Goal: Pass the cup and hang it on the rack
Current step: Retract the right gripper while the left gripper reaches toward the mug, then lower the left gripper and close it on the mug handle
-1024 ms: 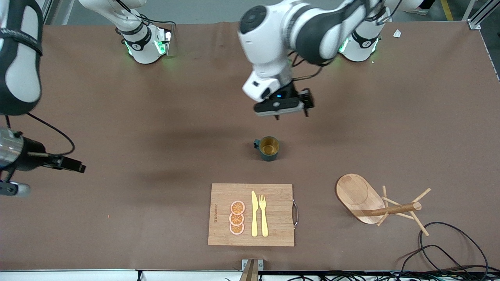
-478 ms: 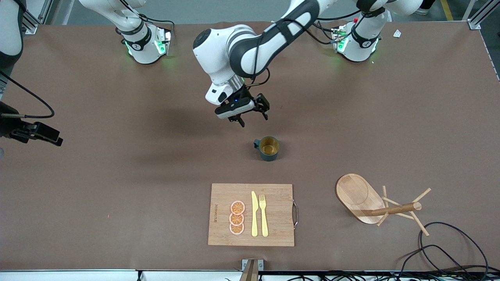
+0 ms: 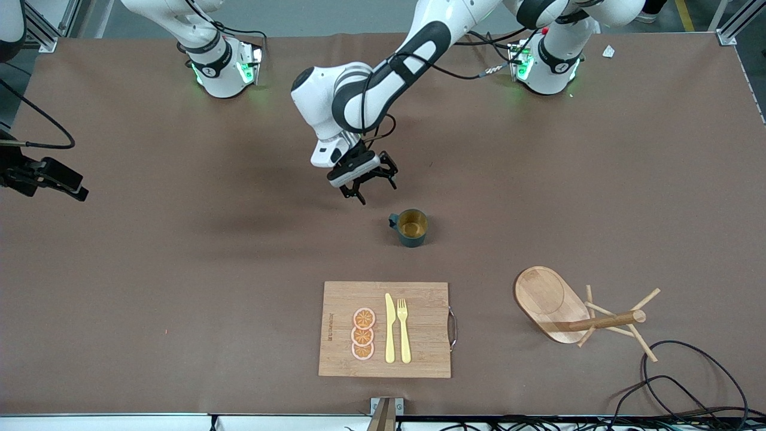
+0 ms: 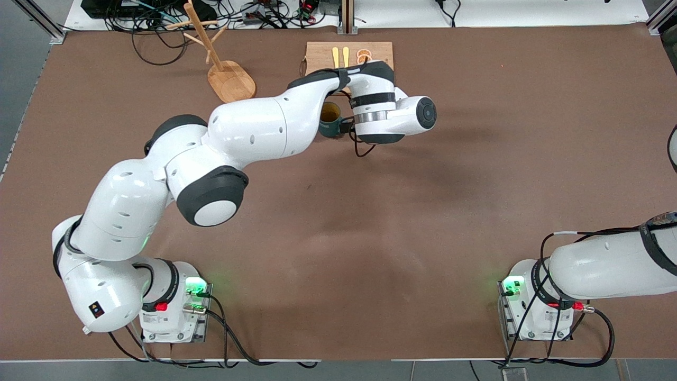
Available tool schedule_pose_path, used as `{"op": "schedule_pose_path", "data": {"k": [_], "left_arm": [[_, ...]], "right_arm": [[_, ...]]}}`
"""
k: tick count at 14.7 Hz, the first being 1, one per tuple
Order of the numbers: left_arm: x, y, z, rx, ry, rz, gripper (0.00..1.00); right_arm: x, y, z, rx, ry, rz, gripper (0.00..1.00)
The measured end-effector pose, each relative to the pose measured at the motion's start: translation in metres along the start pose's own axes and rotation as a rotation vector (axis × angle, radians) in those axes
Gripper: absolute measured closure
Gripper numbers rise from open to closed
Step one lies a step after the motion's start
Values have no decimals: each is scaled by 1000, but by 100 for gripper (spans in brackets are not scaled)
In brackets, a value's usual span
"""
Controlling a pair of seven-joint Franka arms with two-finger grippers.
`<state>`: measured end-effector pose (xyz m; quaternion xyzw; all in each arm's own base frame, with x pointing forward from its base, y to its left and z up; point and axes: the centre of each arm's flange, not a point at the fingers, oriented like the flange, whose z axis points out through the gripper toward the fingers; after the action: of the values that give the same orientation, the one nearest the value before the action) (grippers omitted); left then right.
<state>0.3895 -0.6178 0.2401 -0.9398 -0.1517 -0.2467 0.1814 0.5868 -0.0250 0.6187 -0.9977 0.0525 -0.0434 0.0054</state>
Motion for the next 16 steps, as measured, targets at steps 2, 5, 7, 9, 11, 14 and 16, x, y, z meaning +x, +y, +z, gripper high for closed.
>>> {"op": "schedule_pose_path", "data": {"k": [2,5,7,9,11,14,16], "left_arm": [[-3,2,16,15,1,-75,4],[-10,5,42,40,6,-133,8],[-12,6,61,59,16,-143,14],[-8,7,69,56,24,-152,14],[-2,7,69,46,29,-161,14],[6,7,75,45,39,-172,14],[6,8,81,40,42,-191,14]], "right_arm": [[1,-1,-3,-1,11,-15,0],[1,-1,-7,-1,23,-16,0],[1,-2,-7,-1,23,-15,0],[0,-2,-7,-1,17,-14,0],[-1,-2,-6,-1,8,-14,0],[-1,-3,-7,-1,9,-16,0],[-1,-3,-8,-1,12,-16,0]]}}
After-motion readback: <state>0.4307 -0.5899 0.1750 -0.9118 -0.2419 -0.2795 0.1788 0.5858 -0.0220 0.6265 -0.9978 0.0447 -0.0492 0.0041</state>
